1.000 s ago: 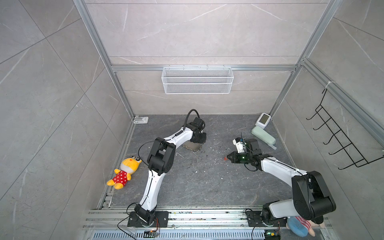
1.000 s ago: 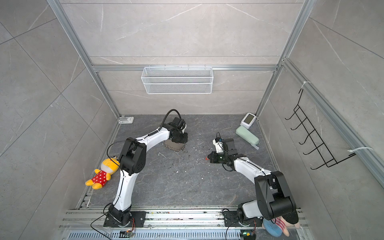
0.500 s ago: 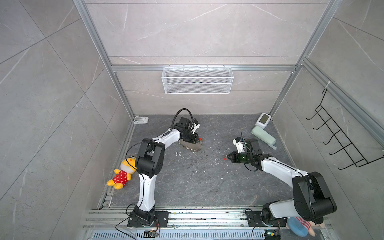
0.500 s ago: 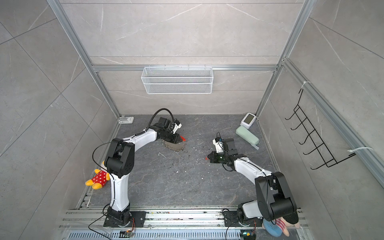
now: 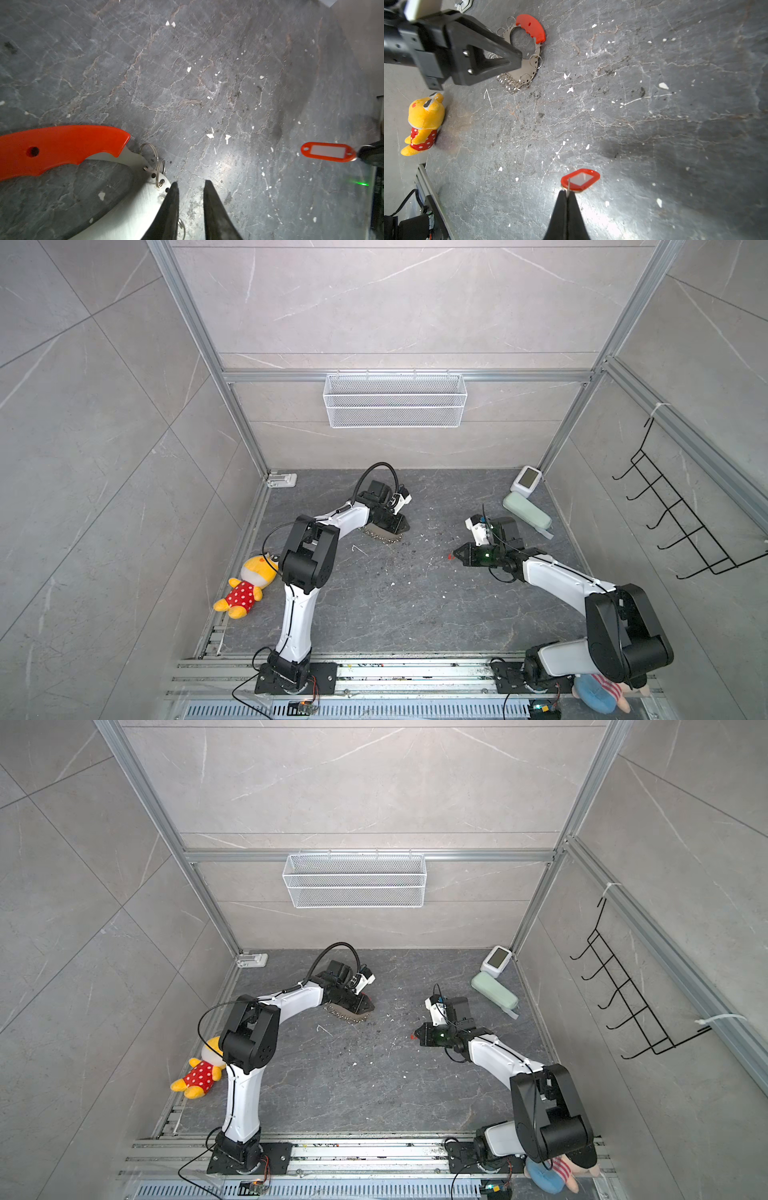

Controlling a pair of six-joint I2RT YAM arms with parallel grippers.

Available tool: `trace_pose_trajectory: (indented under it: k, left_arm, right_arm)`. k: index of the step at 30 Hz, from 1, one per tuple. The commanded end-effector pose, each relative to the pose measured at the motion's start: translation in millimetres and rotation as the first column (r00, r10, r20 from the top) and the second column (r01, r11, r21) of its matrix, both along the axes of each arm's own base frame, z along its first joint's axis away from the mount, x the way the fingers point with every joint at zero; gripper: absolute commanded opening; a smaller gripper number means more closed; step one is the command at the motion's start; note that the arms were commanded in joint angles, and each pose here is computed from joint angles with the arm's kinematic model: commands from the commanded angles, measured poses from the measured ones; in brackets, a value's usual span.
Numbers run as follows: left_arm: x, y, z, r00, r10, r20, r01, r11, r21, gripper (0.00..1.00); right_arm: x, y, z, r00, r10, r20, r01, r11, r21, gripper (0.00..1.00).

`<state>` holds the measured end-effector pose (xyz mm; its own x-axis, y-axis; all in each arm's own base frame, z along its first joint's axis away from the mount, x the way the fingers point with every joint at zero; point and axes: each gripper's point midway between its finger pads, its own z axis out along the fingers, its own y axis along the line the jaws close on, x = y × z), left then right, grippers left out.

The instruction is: Put the keys on the keyring

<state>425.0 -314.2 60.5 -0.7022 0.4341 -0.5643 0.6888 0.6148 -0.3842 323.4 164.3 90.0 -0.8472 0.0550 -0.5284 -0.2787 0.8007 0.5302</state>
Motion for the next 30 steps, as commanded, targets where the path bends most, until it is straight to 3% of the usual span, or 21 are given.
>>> trace_pose_trajectory:
  k: [1, 10, 30]
  left_arm:
    - [15.3, -0.3, 7.2, 0.998, 0.005, 0.066, -0.006, 1.0, 0.019, 0.29]
    - [20.4, 3.6, 5.7, 0.997, 0.05, 0.061, -0.052, 0.998, 0.037, 0.41]
    - [17.1, -6.2, -17.5, 0.997, 0.064, 0.03, -0.066, 0.996, 0.058, 0.32]
  right_arm:
    - [-1.7, -0.3, 5.6, 1.0, 0.005, 0.01, -0.005, 1.0, 0.01, 0.0]
    - [-2.3, -0.5, 3.3, 1.0, 0.004, 0.006, -0.004, 1.0, 0.011, 0.0]
    - [-3.2, 0.7, 1.8, 1.0, 0.011, 0.002, -0.011, 1.0, 0.016, 0.0]
